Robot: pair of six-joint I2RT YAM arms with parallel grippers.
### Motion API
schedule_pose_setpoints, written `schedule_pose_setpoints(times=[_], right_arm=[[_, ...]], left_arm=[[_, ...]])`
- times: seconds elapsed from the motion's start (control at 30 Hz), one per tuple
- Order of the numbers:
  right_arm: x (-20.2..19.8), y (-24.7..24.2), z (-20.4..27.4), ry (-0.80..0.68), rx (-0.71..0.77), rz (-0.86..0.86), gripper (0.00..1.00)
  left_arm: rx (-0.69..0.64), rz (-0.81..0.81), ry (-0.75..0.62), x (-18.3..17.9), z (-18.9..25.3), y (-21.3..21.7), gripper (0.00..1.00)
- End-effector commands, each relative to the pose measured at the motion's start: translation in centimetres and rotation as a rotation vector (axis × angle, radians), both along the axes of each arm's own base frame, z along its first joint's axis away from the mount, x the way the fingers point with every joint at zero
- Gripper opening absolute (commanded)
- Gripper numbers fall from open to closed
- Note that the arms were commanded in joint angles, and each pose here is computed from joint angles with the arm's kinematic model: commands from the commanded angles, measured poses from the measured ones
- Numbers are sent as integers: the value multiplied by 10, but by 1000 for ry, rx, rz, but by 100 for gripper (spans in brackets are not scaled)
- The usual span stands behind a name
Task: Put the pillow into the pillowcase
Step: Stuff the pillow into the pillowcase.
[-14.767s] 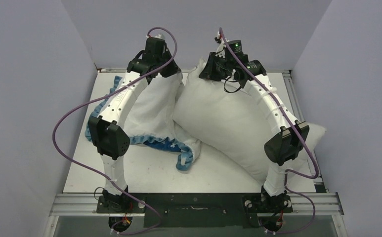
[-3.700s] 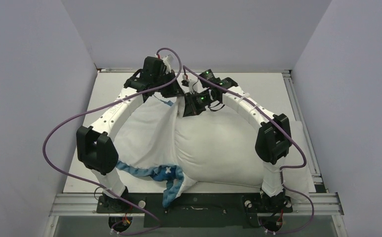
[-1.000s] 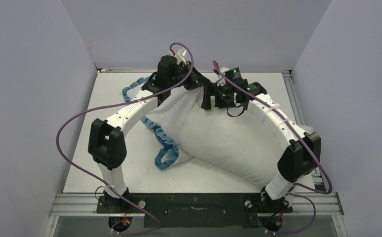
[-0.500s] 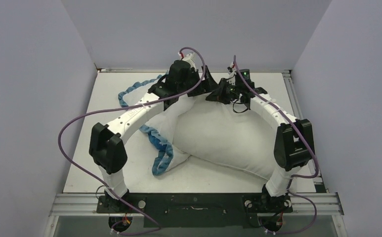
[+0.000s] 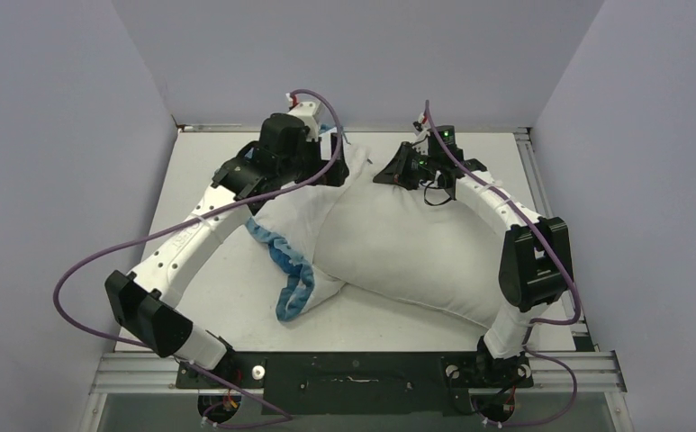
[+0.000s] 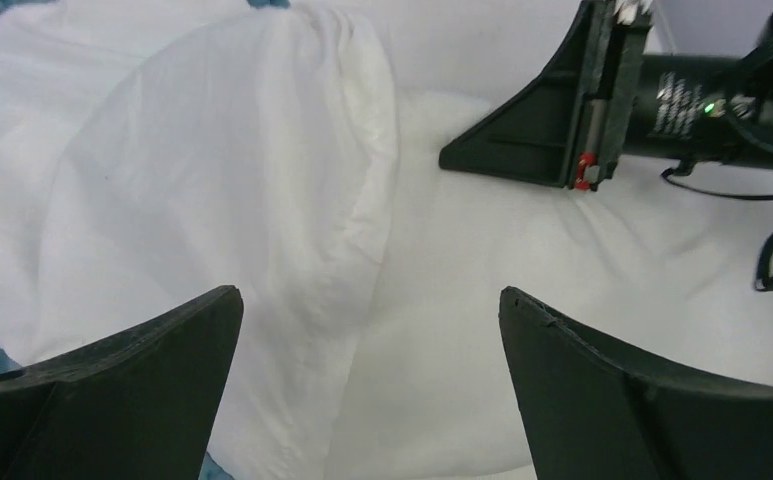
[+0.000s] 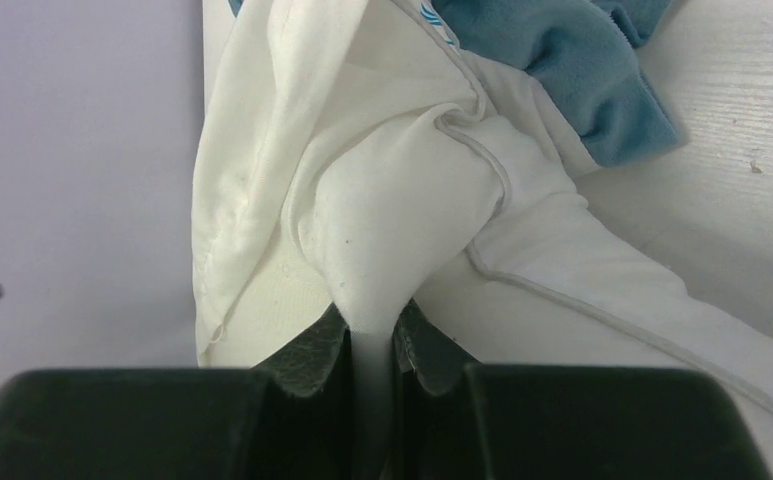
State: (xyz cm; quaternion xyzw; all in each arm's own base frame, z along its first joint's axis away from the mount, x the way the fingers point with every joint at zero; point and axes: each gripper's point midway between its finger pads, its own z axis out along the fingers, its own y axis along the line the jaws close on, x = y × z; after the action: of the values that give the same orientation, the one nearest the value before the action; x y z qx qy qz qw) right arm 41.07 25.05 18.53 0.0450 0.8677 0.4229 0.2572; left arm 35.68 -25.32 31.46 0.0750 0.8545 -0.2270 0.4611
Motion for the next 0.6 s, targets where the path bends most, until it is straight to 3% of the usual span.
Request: schedule_pose_setpoints(times=[0.0,0.23,0.33,0.4,0.57], right_arm=[[-1,16,30,-69,45,56,9],[-2,26,32,-66,56,90,9],[-3,28,31,-64,54,96,9],[-2,28,30,-60,53,97,9],[3,26,30,-64,44,76,8]], left_arm=[[99,-61,134,-8,-58,-4,100],[56,-58,174,13,-96,-17,67],[60,-29,147,23,-83,-17,36],[72,8,126,27,-71,-12,22],[68,39,98,19,-42,-1,11]])
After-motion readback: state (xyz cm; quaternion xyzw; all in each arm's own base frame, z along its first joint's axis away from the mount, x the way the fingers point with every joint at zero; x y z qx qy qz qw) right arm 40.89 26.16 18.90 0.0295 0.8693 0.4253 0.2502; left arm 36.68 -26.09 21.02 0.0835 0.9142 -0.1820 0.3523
